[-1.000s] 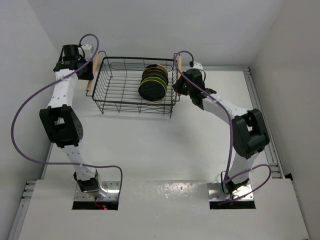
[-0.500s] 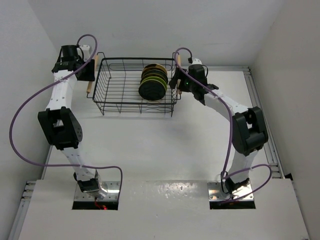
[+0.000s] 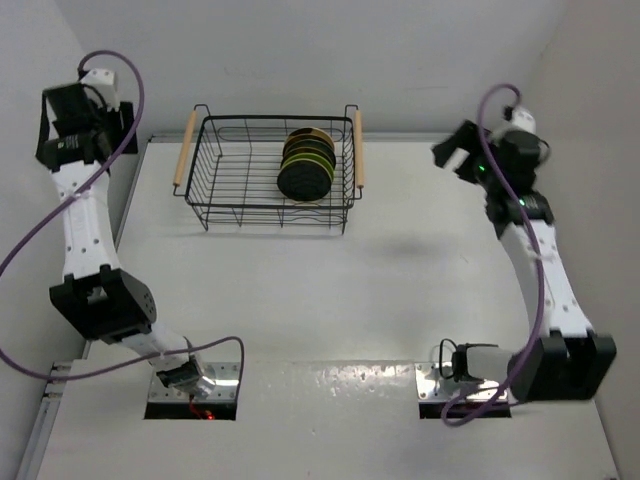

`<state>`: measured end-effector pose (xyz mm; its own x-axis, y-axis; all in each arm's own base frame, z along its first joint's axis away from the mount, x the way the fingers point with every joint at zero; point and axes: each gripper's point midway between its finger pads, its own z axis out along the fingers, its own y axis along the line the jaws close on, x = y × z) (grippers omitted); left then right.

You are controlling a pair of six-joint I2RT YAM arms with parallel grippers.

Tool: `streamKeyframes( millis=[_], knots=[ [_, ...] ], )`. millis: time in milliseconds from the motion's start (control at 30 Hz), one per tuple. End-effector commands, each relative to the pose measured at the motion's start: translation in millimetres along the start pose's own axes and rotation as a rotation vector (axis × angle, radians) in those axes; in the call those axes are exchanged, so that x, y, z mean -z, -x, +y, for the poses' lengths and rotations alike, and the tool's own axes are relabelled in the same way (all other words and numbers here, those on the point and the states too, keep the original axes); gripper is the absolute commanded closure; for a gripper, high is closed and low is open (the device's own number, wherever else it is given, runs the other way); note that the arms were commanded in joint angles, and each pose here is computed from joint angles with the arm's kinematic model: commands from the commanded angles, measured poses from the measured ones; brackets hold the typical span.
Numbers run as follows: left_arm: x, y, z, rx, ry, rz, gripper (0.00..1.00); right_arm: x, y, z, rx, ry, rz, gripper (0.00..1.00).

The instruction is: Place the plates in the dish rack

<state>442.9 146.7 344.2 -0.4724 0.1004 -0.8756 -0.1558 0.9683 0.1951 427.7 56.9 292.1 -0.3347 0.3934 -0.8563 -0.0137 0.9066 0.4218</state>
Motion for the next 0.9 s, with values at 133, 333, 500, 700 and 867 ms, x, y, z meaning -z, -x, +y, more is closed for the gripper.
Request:
streamKeyframes(
  millis=[133,333,500,700,867],
  knots=[
    [19,-124,40,0.09,0.066,0.246,0.32,77,-95,-105,-0.11,-0.299,0.218,0.0],
    [27,-177,30,0.184,0.029,0.315,0.33,96,-123,-121,-0.209,-0.38,0.304,0.0],
    [35,-188,33,0.2,0.043,0.313,0.33,104,-129,-125,-0.269,-0.443,0.322,0.0],
    [41,-188,28,0.192,0.026,0.3,0.33,111,-129,-125,-0.262,-0.449,0.312,0.0],
    [39,-184,23,0.203,0.001,0.282,0.33,118,-123,-122,-0.226,-0.431,0.274,0.0]
  ],
)
